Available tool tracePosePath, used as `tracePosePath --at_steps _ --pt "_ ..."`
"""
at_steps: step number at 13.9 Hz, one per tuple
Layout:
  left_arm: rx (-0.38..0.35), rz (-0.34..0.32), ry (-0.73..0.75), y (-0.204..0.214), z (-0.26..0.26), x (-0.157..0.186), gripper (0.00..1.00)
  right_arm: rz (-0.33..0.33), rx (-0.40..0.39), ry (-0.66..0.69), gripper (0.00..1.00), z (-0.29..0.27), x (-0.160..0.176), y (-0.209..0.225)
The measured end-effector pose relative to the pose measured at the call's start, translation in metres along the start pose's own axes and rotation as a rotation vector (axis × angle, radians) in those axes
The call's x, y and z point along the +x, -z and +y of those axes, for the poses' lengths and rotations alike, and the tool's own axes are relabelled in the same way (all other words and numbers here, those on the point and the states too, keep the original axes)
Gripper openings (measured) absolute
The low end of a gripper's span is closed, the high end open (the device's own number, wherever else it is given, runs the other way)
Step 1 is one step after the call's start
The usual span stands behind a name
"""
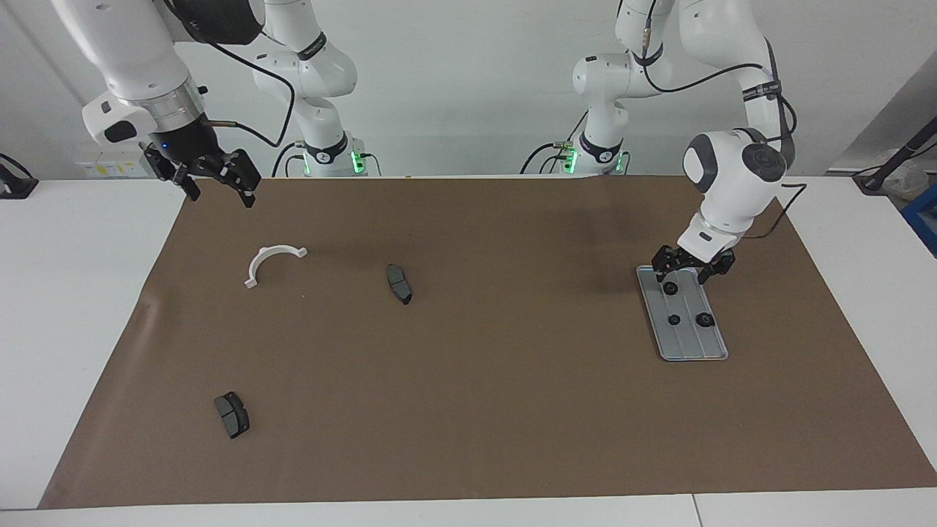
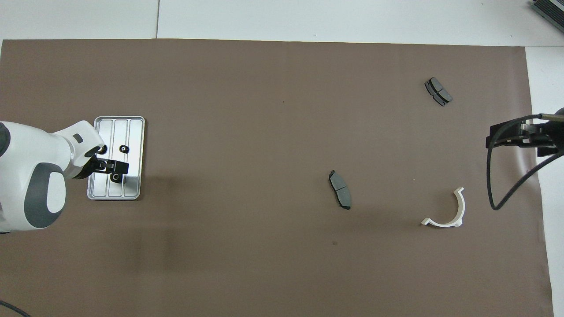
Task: Place bearing gear from tray to pile
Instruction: 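Grasp the black gear with the left gripper and lift it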
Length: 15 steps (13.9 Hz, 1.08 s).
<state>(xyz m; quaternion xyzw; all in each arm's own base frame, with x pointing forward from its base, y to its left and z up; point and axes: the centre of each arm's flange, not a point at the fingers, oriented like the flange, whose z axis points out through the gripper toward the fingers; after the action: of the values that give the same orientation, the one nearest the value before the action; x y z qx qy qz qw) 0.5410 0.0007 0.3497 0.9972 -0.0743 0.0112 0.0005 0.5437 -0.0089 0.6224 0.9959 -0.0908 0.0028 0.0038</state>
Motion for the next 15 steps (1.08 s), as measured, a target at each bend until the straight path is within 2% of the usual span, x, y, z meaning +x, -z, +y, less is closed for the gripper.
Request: tracePosePath --at_steps 5,15 --pt "0.002 -0.011 0.003 -0.024 -0.001 0.004 0.84 0.0 0.0 0.0 1.0 0.0 0.0 0.0" --pt "-0.004 -0.055 0.008 -0.053 -0.001 -0.01 0.73 0.0 0.0 0.0 1.0 0.0 0.0 0.0"
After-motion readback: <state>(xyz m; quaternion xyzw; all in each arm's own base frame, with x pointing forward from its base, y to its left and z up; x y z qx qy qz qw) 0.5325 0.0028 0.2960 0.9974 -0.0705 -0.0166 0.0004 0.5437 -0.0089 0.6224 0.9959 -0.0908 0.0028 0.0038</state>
